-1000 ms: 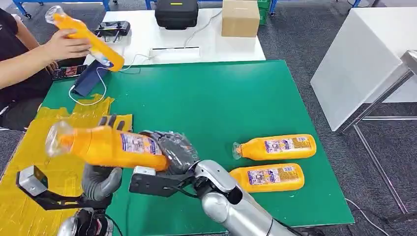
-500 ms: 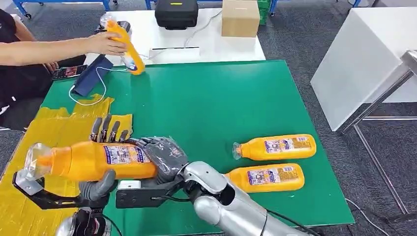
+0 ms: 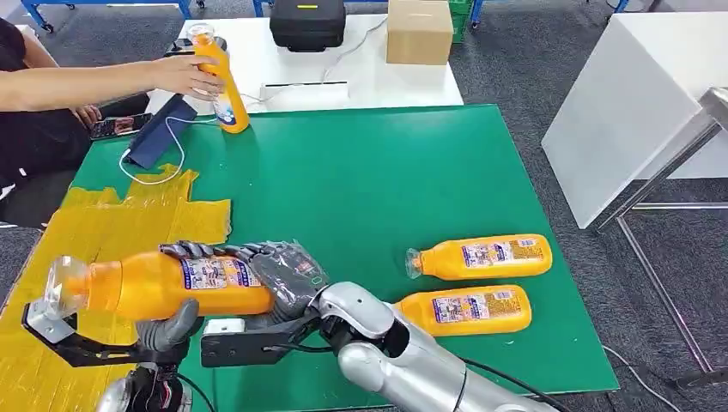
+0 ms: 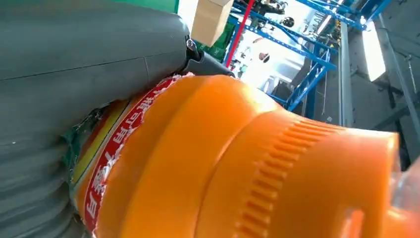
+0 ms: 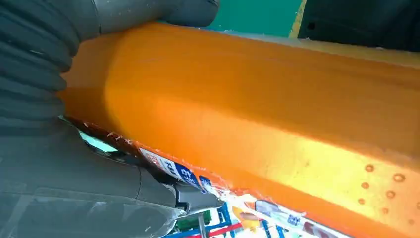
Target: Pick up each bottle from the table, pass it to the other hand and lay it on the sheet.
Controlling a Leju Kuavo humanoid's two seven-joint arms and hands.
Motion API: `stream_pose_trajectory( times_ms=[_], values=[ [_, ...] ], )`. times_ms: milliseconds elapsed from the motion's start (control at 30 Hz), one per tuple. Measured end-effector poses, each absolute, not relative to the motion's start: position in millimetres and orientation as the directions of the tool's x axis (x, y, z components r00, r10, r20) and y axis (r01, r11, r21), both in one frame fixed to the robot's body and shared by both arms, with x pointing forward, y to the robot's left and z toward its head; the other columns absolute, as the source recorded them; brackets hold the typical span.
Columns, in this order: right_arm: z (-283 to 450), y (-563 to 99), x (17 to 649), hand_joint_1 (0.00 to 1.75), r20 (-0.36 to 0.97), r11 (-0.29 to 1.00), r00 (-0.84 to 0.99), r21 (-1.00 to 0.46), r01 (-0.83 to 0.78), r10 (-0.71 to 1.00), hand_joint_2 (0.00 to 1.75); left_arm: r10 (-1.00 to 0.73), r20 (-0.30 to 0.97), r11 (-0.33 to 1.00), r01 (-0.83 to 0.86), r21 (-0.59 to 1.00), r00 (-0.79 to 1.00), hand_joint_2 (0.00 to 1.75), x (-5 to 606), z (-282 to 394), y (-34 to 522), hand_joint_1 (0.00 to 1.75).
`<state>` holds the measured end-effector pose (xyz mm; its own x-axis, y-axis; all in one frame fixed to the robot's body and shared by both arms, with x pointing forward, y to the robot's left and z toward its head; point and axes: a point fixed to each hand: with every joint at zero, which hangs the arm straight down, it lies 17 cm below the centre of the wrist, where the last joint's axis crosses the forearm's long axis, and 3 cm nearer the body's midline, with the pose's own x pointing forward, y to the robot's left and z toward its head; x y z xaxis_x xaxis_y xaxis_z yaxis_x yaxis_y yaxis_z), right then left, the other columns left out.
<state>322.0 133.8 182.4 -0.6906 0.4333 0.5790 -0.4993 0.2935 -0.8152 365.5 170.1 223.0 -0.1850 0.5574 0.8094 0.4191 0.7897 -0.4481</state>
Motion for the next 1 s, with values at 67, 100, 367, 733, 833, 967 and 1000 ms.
stream_pose_trajectory(
  times_ms=[67, 100, 367, 733, 833, 967, 1000],
  values=[
    [182, 133, 323, 1.57, 0.579, 0.294, -0.69, -0.816, -0.498, 0.435, 1.75, 0.546, 0.815, 0.8, 0.411, -0.437, -0.196, 1.75, 366, 223, 171, 1.75],
    [182, 132, 324, 1.34, 0.576, 0.297, -0.689, -0.817, -0.494, 0.439, 1.75, 0.532, 0.82, 0.811, 0.403, -0.423, -0.209, 1.75, 366, 223, 172, 1.75],
    [170, 119, 331, 0.0, 0.552, 0.321, -0.672, -0.834, -0.449, 0.495, 0.0, 0.333, 0.886, 0.926, 0.289, -0.243, -0.322, 1.75, 377, 223, 186, 1.75],
    [213, 51, 348, 0.0, 0.489, 0.456, -0.656, -0.857, -0.24, 0.574, 0.0, -0.683, 0.616, 0.731, -0.373, 0.572, -0.393, 1.75, 384, 237, 271, 1.75],
    [219, 26, 350, 0.0, 0.489, 0.48, -0.649, -0.852, -0.21, 0.583, 0.0, -0.819, 0.47, 0.574, -0.452, 0.683, -0.33, 1.75, 375, 231, 283, 1.75],
    [224, 15, 349, 0.0, 0.487, 0.492, -0.648, -0.849, -0.194, 0.586, 0.0, -0.832, 0.452, 0.555, -0.457, 0.696, -0.322, 1.75, 374, 230, 287, 1.75],
    [225, 14, 349, 0.0, 0.487, 0.494, -0.649, -0.848, -0.192, 0.585, 0.0, -0.834, 0.449, 0.552, -0.458, 0.697, -0.32, 1.75, 373, 229, 287, 1.75]
  ],
)
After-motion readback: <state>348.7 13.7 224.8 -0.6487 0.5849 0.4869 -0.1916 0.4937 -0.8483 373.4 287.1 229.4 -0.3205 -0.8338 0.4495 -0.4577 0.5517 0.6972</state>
